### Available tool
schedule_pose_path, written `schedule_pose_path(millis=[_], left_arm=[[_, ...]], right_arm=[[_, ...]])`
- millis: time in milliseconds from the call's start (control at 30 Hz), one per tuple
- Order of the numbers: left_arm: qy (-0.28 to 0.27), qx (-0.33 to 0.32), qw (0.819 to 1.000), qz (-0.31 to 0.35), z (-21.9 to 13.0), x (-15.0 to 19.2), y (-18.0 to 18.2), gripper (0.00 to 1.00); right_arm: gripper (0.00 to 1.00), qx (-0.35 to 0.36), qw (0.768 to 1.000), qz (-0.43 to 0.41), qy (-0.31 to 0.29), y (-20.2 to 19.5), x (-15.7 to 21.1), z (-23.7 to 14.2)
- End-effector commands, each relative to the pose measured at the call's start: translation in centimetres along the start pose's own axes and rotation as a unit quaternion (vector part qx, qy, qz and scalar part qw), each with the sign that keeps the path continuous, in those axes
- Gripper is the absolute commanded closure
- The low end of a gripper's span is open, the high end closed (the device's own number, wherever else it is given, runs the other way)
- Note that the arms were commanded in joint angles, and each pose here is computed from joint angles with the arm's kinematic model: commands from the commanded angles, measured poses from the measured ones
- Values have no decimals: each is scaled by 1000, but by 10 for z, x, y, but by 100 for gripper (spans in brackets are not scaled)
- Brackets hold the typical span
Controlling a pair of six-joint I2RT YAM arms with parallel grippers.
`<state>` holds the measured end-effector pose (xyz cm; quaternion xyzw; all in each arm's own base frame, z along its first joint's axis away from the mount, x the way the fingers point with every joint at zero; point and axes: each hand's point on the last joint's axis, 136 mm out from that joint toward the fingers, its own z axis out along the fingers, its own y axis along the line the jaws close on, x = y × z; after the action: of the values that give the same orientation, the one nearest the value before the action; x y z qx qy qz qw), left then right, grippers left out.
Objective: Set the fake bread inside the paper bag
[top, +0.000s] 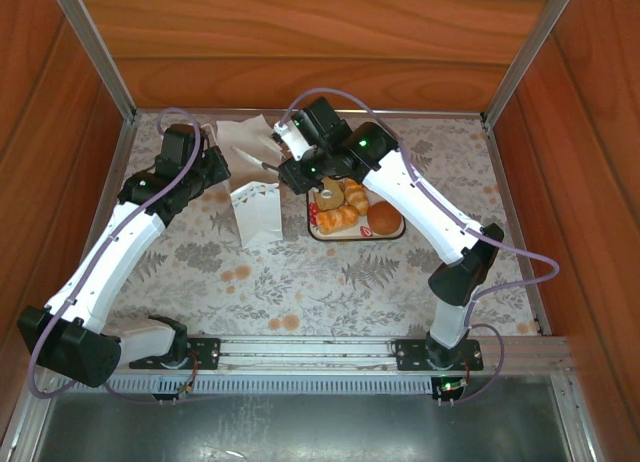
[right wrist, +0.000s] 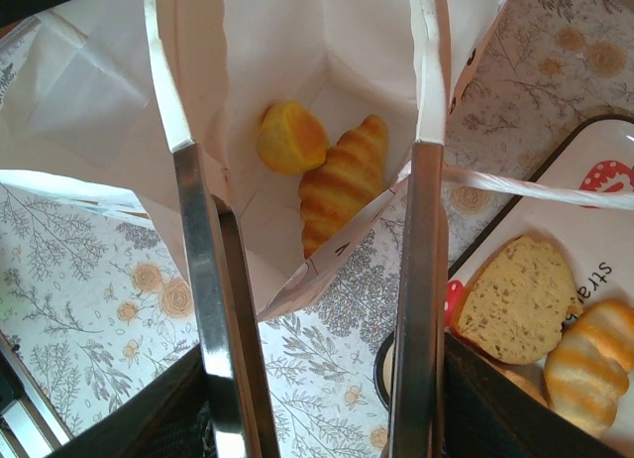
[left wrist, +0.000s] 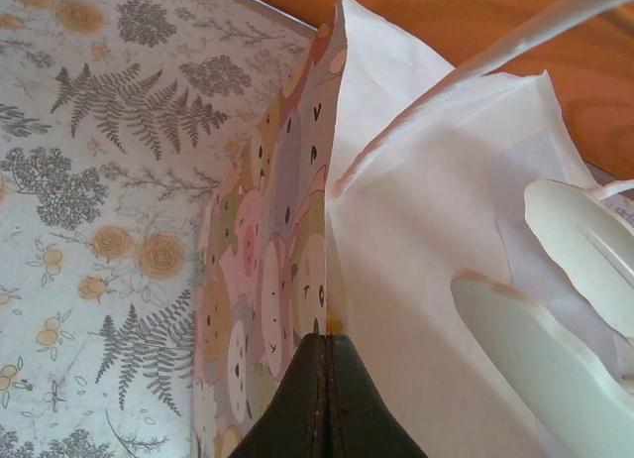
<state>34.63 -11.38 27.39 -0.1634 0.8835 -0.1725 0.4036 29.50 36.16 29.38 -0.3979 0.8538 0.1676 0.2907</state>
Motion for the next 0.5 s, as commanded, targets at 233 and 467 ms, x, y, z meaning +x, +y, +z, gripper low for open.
schedule_pose_path(millis=[233,467], left_arm=[[2,7,1000,-2,-1,3,-1,100],[-1,7,1000,-3,-2,3,-1,100]], right_arm=[[46,8,999,2,-50,2,-14,-35],[46,26,997,0,-77,-3,-14,-64]])
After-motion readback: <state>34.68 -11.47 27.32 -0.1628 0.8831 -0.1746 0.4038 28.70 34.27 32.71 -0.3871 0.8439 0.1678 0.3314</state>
